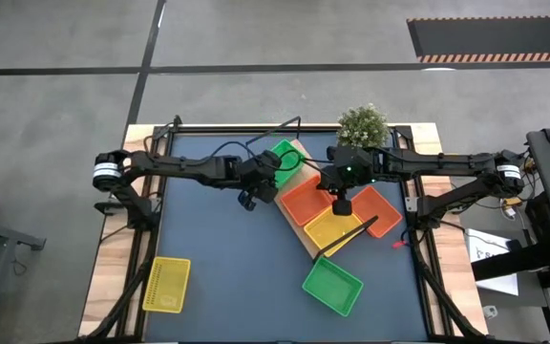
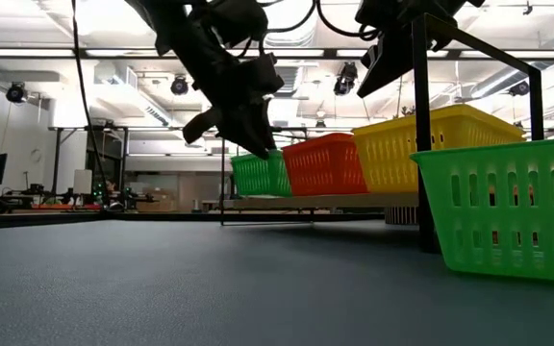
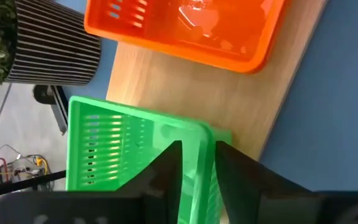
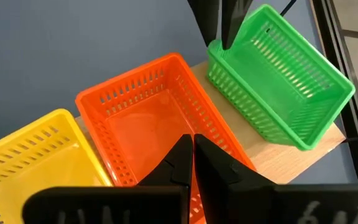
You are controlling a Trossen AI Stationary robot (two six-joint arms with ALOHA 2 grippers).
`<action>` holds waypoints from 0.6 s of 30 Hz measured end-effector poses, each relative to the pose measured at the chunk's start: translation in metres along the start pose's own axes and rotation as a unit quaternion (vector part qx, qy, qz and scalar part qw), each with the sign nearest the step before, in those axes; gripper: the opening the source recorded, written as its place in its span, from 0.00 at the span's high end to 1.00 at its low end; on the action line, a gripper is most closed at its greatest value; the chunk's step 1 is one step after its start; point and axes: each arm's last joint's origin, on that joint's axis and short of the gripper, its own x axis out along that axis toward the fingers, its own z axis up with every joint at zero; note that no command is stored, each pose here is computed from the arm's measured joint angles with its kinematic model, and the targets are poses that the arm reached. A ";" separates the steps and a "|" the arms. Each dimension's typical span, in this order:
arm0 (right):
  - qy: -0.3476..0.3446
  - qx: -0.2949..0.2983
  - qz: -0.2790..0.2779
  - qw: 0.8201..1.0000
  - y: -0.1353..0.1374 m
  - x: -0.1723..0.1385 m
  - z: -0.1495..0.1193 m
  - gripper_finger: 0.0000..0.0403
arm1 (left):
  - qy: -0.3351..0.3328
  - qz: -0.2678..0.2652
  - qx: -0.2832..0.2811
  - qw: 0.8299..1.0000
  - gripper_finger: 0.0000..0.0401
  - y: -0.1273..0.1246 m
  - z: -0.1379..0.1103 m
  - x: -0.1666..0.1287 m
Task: Stack baskets on shelf by color
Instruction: Stack the top green bin on top of the green bin on the shelf, then adjust the shelf on the table
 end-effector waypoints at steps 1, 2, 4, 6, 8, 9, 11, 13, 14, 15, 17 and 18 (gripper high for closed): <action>0.001 0.001 0.000 1.000 0.000 0.000 0.000 0.98 | 0.000 0.000 0.000 1.000 0.79 0.000 0.000 -0.001; 0.003 0.001 0.001 1.000 0.000 0.000 -0.001 0.98 | 0.001 -0.002 0.001 1.000 0.78 0.000 0.000 -0.002; 0.007 0.003 0.002 1.000 0.000 0.000 -0.001 0.98 | 0.001 -0.001 0.001 1.000 0.76 0.000 -0.001 -0.004; 0.011 0.006 0.003 1.000 0.001 0.000 -0.002 0.98 | -0.002 0.004 0.000 1.000 0.75 0.002 0.000 -0.009; 0.013 0.007 0.003 1.000 0.001 0.000 -0.002 0.98 | 0.001 0.012 -0.001 1.000 0.75 0.004 -0.001 -0.018; 0.013 0.007 0.003 1.000 0.001 0.000 -0.003 0.98 | 0.010 0.015 -0.002 1.000 0.75 0.005 -0.002 -0.024; 0.014 0.008 0.003 1.000 0.001 0.000 -0.003 0.98 | 0.037 0.017 0.002 0.999 0.75 0.005 -0.007 -0.038; 0.016 0.008 0.004 1.000 0.001 0.000 -0.003 0.98 | 0.064 0.022 -0.014 0.998 0.75 0.009 -0.018 -0.049; 0.016 0.007 0.004 1.000 0.001 0.000 -0.003 0.98 | 0.070 0.030 -0.032 0.997 0.75 0.014 -0.024 -0.053; 0.016 0.006 0.004 1.000 0.001 0.000 -0.003 0.98 | 0.074 0.037 -0.049 0.995 0.76 0.017 -0.031 -0.056; 0.016 0.006 0.004 1.000 0.001 0.000 -0.003 0.98 | 0.092 0.037 -0.071 0.993 0.79 0.020 -0.047 -0.056; 0.016 0.006 0.004 1.000 0.001 0.000 -0.003 0.98 | 0.100 0.039 -0.078 0.991 0.82 0.022 -0.053 -0.055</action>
